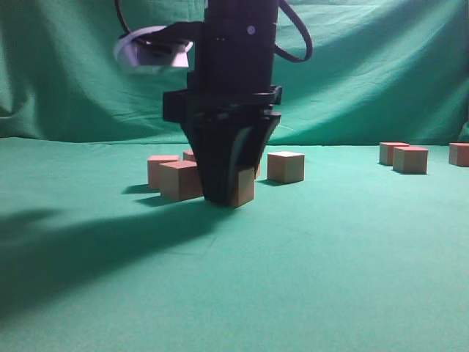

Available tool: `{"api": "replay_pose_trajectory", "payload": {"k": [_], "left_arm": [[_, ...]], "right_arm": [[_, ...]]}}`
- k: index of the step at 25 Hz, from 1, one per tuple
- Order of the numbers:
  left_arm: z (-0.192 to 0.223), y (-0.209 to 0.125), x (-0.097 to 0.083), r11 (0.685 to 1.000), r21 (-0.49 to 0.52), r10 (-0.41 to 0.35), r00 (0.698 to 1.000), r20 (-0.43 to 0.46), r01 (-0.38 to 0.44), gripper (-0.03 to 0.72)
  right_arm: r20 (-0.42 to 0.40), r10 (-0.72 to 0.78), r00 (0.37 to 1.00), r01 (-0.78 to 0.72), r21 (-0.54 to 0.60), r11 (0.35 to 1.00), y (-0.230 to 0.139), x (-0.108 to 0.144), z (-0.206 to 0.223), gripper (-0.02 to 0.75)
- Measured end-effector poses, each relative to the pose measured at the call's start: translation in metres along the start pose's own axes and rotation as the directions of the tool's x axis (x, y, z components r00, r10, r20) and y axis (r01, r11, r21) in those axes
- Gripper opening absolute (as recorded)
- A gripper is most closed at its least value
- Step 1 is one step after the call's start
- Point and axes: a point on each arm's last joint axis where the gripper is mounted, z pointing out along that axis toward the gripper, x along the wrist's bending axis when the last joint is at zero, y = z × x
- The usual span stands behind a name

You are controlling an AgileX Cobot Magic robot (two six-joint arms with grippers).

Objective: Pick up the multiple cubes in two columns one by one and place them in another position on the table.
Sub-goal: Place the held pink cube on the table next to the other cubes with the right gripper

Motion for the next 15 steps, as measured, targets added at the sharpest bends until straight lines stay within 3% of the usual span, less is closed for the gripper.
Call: {"api": "replay_pose_trajectory", "payload": {"k": [6, 15], "left_arm": [[0.0, 0.0, 0.0, 1.0, 0.0, 0.0, 1.0, 0.0, 0.0, 0.0], [0.0, 0.0, 0.0, 1.0, 0.0, 0.0, 1.0, 0.0, 0.0, 0.0]], "right_arm": [[-0.004, 0.001, 1.0, -0.001, 0.005, 1.0, 0.0, 0.0, 0.001, 0.579], [0.001, 0.013, 1.0, -0.013, 0.005, 1.0, 0.016, -0.008, -0.035, 0.566]]}}
